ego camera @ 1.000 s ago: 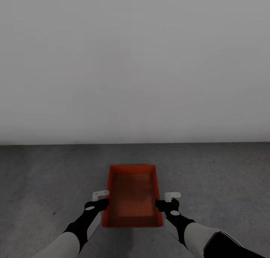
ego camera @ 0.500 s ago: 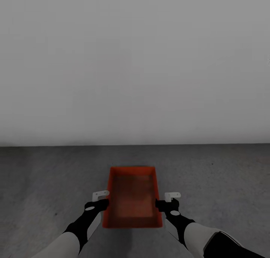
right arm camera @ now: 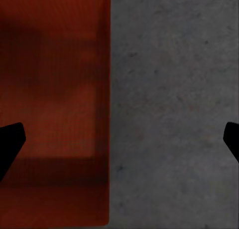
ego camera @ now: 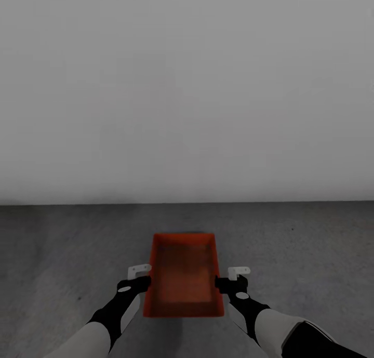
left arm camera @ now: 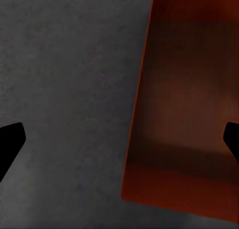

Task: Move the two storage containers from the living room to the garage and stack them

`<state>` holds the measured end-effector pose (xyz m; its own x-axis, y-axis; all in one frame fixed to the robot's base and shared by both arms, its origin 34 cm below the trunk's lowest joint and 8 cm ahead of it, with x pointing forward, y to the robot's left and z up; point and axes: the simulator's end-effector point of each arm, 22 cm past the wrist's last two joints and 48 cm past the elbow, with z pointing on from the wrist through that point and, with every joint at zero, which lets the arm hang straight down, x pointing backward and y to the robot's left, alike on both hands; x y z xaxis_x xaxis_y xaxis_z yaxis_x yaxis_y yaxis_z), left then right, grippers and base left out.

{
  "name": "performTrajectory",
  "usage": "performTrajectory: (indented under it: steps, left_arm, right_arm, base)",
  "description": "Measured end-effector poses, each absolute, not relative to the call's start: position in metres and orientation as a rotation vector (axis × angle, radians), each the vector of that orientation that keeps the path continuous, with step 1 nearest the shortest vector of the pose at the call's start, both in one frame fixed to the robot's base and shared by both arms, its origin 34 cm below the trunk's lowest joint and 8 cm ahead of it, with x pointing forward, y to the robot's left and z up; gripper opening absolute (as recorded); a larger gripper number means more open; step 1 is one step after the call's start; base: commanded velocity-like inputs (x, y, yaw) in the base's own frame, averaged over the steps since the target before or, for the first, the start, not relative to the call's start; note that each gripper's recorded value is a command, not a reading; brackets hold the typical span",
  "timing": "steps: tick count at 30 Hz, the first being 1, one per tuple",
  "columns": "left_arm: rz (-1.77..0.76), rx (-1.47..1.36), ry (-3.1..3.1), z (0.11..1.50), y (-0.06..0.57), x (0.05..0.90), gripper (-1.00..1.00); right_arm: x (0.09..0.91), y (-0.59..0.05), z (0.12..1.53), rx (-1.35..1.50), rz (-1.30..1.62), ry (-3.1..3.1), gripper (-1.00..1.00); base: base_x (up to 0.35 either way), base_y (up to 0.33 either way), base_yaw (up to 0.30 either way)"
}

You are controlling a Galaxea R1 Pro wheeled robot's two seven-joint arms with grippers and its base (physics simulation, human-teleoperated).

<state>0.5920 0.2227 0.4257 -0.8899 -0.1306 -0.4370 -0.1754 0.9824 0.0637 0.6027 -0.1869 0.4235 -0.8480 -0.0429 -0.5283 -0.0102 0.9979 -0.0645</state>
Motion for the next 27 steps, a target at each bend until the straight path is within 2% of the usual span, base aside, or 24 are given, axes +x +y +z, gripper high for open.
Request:
performTrajectory:
  steps: [27]
  left_arm:
    - [0.142, -0.218, 2.686, 0.472, 0.223, 0.594, 1.00]
  right_arm:
    - [0.605, -0.187, 0.470, -0.038, -0.078, 2.583, 1.00]
  base:
    - [0.000, 0.000, 0.000]
